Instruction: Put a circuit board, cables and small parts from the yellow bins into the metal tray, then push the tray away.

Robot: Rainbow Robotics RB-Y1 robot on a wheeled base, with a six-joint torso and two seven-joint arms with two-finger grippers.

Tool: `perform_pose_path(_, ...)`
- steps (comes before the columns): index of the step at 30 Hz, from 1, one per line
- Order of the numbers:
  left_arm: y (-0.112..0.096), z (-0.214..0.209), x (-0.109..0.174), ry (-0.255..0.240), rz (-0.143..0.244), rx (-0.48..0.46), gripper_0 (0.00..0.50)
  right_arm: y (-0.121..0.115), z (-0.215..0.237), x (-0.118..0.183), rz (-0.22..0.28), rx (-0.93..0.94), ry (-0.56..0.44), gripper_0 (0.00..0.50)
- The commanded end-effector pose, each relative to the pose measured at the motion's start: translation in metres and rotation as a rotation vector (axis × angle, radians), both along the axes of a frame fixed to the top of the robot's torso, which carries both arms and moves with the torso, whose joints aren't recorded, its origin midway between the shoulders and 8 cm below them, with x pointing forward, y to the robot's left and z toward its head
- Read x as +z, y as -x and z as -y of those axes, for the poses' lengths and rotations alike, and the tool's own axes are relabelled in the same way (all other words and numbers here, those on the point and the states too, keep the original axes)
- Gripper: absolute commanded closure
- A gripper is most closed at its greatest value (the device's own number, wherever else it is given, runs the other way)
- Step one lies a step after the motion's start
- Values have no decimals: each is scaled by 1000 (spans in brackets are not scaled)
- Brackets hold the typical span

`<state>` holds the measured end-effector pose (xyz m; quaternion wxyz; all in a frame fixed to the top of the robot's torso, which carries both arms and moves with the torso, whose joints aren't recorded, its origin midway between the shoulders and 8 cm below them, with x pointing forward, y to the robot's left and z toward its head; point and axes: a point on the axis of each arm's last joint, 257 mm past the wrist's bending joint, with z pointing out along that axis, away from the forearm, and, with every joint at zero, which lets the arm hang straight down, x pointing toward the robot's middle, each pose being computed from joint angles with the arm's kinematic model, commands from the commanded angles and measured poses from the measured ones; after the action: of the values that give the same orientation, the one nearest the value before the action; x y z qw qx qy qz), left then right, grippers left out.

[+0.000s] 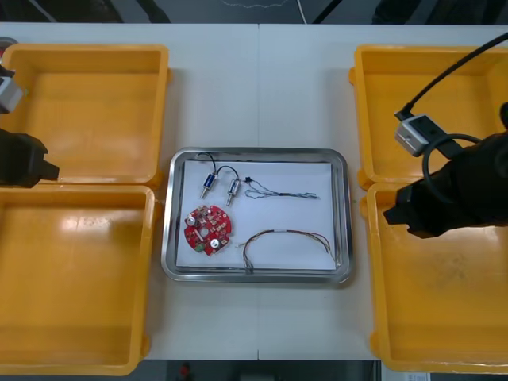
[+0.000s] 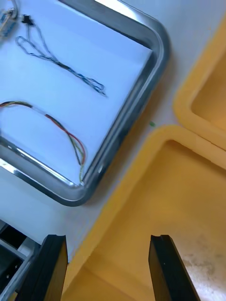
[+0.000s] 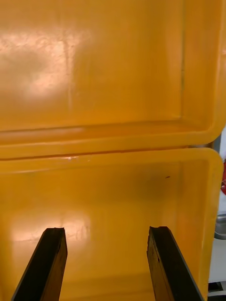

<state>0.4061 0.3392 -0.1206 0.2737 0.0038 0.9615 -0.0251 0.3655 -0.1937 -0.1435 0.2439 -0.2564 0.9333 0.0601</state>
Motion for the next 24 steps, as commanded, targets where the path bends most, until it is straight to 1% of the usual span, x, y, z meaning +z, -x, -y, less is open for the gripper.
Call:
perform_pose_path(1,18,-28,5,-70,11,4,0,9,-47,9,34,166,53,0)
perform_pose_path(3,23,-31,1,-79,7,10,0,14,-64,7,31,221,60,0)
perform_pose_path(5,30,-36,-5,-85,-4,22,0,21,-88,4,34,295,73,0)
perform_pose_path(9,42,-44,-14,-99,-24,38,0,30,-119,1,54,388,100,0)
perform_pose_path(10,44,-46,-15,-103,-26,43,0,33,-127,-3,59,418,116,0)
perform_pose_path(13,50,-50,-19,-113,-34,50,0,44,-144,-17,50,497,166,0)
perform_pose_path(14,52,-50,-21,-114,-39,53,0,48,-148,-25,43,526,195,0)
perform_pose_path(15,53,-50,-22,-116,-42,52,0,49,-150,-27,45,541,210,0)
perform_pose_path(18,62,-53,-28,-124,-56,55,0,47,-157,-43,81,652,329,0)
perform_pose_path(20,66,-53,-31,-128,-64,55,0,46,-160,-51,91,703,383,0)
perform_pose_path(22,69,-53,-34,-128,-71,55,0,45,-165,-59,92,747,423,0)
perform_pose_path(24,70,-54,-35,-133,-74,54,0,46,-170,-70,75,809,469,0)
